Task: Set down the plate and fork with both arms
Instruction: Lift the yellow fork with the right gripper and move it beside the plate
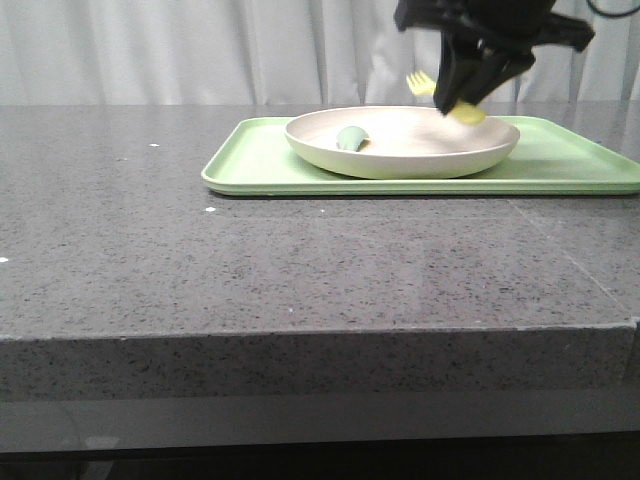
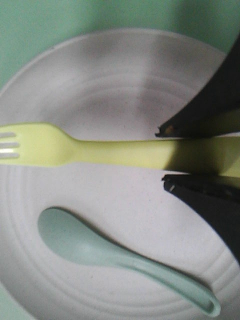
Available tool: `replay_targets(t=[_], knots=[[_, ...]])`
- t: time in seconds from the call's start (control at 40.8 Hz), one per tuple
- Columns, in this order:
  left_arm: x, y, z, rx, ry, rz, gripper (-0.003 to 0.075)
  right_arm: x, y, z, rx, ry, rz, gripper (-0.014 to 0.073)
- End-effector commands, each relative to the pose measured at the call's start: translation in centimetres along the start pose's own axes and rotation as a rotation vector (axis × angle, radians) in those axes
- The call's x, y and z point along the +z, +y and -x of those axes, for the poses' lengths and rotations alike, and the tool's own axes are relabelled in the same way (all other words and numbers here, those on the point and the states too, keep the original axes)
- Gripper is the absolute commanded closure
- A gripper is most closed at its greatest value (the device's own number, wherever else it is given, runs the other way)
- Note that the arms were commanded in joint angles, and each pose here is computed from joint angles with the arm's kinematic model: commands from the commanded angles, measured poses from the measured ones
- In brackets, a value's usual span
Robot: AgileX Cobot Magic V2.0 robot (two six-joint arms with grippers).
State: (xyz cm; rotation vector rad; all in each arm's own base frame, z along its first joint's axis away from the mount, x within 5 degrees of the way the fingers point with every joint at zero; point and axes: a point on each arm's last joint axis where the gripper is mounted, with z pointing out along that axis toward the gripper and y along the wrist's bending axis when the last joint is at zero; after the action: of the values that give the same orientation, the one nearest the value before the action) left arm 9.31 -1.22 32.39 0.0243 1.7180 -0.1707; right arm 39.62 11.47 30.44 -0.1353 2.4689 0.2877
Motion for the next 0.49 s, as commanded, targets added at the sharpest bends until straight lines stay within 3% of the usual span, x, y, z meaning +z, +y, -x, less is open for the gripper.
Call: replay_targets(t=[0.0, 0.466], knots=[[-0.3, -0.3, 1.6, 0.004, -0.109, -0.027, 0.0738, -5.1, 0.2, 2.3, -0.004, -0.190, 0.018, 0.0558], [-0.3, -0.3, 1.6, 0.004, -0.109, -0.027, 0.0738, -7.1, -5.9, 2.8, 0.111, -0.194, -0.093, 0.0558]])
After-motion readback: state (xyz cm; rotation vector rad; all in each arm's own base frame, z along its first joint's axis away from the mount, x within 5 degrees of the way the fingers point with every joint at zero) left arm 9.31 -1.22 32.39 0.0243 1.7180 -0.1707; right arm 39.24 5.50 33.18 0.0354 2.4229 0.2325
